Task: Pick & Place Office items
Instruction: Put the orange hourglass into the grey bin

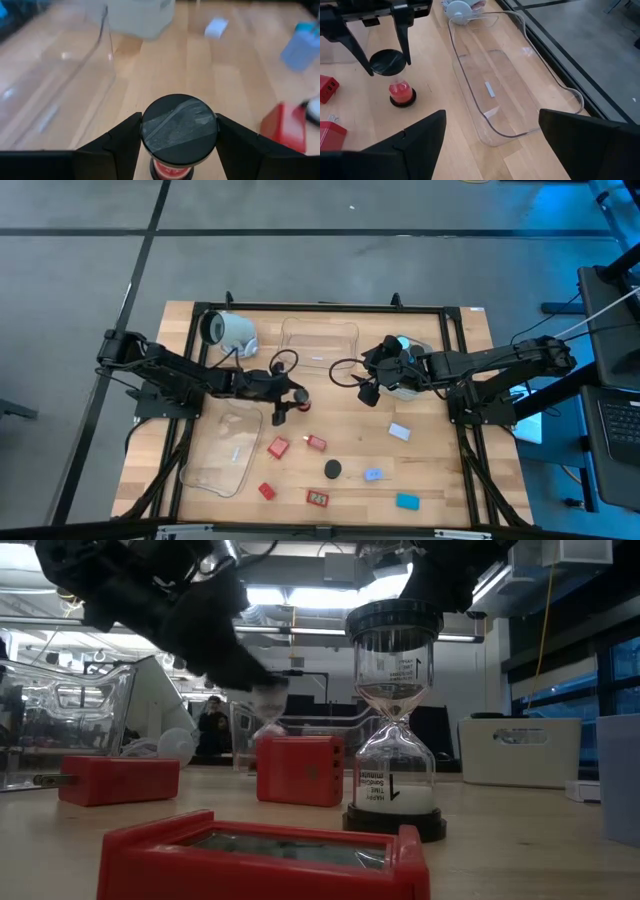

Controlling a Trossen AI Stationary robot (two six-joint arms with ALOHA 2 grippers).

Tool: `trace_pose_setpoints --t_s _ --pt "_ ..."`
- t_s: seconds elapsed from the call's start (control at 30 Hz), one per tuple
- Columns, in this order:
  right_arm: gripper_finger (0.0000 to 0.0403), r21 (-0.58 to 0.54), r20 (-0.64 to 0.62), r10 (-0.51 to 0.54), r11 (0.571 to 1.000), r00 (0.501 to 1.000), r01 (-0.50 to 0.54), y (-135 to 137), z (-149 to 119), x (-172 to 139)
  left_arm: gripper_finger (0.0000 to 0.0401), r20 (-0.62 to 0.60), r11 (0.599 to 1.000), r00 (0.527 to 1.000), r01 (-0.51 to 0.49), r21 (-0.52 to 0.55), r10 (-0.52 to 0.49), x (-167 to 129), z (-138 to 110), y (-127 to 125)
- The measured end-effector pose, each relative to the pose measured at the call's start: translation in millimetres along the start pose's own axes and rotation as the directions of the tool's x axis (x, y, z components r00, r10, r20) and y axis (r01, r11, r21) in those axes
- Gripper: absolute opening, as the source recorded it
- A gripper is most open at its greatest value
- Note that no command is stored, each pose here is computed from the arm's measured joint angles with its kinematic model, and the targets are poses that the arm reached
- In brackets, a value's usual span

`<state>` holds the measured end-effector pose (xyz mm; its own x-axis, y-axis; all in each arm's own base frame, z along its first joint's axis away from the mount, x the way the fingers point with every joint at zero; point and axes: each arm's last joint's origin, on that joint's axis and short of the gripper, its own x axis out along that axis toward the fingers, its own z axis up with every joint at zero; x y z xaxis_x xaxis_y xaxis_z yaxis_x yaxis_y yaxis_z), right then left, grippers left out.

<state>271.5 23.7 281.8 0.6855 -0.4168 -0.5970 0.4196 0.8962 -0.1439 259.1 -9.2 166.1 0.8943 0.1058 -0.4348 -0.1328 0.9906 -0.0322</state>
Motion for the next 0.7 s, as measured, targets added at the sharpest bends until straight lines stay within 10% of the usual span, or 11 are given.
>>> trace_pose_setpoints --t_s 0.7 --pt "0.0323 0.001 -0.037 -0.039 0.999 0.999 0.039 -2 -5 0 0.0220 -0.053 0.998 0.999 0.012 0.057 -0.009 108 62 19"
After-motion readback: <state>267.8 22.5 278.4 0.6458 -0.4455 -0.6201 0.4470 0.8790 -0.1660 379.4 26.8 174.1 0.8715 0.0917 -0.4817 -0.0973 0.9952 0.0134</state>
